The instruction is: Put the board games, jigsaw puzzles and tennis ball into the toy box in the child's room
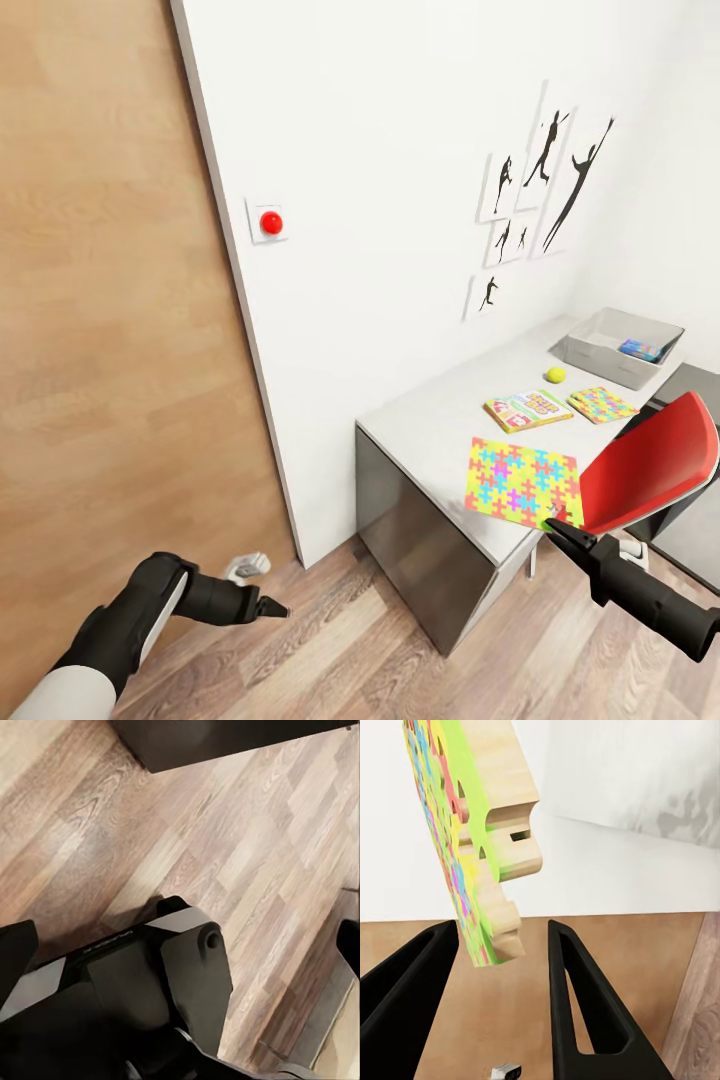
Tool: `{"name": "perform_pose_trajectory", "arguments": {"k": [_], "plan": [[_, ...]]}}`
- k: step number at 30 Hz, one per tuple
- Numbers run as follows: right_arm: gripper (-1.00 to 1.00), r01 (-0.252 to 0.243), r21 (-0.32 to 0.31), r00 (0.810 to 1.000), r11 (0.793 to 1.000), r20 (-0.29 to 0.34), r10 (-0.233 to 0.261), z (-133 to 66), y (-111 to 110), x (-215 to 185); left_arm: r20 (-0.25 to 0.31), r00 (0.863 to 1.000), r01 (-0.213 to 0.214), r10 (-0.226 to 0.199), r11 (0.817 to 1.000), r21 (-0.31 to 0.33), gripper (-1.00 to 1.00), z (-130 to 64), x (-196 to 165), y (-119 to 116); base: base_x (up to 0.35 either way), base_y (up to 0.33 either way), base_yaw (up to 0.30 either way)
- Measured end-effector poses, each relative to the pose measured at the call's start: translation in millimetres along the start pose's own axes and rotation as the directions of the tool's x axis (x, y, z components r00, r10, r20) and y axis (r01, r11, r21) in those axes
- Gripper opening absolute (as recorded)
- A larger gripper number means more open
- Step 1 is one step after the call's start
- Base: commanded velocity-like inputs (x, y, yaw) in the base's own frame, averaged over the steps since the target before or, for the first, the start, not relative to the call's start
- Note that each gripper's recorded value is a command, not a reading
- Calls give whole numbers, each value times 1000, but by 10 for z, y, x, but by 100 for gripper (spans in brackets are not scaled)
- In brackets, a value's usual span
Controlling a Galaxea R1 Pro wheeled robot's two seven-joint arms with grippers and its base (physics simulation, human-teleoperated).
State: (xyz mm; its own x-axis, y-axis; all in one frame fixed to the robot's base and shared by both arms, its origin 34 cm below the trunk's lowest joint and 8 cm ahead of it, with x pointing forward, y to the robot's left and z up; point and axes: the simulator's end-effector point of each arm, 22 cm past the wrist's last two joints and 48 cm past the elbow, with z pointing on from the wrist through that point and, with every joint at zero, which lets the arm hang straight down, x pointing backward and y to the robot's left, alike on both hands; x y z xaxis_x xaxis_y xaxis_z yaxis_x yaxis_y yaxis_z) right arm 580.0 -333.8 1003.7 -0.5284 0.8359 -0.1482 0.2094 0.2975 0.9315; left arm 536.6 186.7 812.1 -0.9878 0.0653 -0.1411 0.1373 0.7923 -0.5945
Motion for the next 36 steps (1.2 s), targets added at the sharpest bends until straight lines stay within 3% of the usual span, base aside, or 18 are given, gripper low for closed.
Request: {"name": "perform_pose_trajectory", "arguments": {"k": [5,9,12,14,17,19,22,26,36], "plan": [[-100,19,17,1000,1000,0,-19,-1,-37,-1,20,1000,-16,19,991,-134,100,-64,-92,251,0,0,0],[-100,44,22,999,999,-1,-44,1,-13,2,63,996,-49,60,984,-170,100,-218,-281,214,0,0,0],[-100,58,19,998,998,-2,-58,2,22,8,108,990,-68,90,979,-192,100,-474,-387,159,0,0,0],[-100,62,19,998,998,-2,-62,2,29,9,169,976,-106,139,975,-193,100,-711,-504,44,0,0,0],[-100,64,18,998,998,-2,-63,2,34,8,280,938,-166,206,973,-160,100,-1106,-706,-226,0,0,0],[-100,64,18,998,998,-2,-64,3,35,8,322,918,-209,230,973,-99,100,-1264,-745,-442,0,0,0],[-100,65,17,998,998,-4,-65,1,39,7,351,904,-249,243,968,-29,100,-1454,-742,-587,0,0,0],[-100,64,2,998,998,0,-64,2,72,5,368,897,-274,246,962,23,100,-1636,-722,-641,0,-45,0],[-100,64,-5,998,998,4,-64,-2,90,1,374,893,-284,248,958,41,100,-1688,-717,-679,0,-68,-47]]}}
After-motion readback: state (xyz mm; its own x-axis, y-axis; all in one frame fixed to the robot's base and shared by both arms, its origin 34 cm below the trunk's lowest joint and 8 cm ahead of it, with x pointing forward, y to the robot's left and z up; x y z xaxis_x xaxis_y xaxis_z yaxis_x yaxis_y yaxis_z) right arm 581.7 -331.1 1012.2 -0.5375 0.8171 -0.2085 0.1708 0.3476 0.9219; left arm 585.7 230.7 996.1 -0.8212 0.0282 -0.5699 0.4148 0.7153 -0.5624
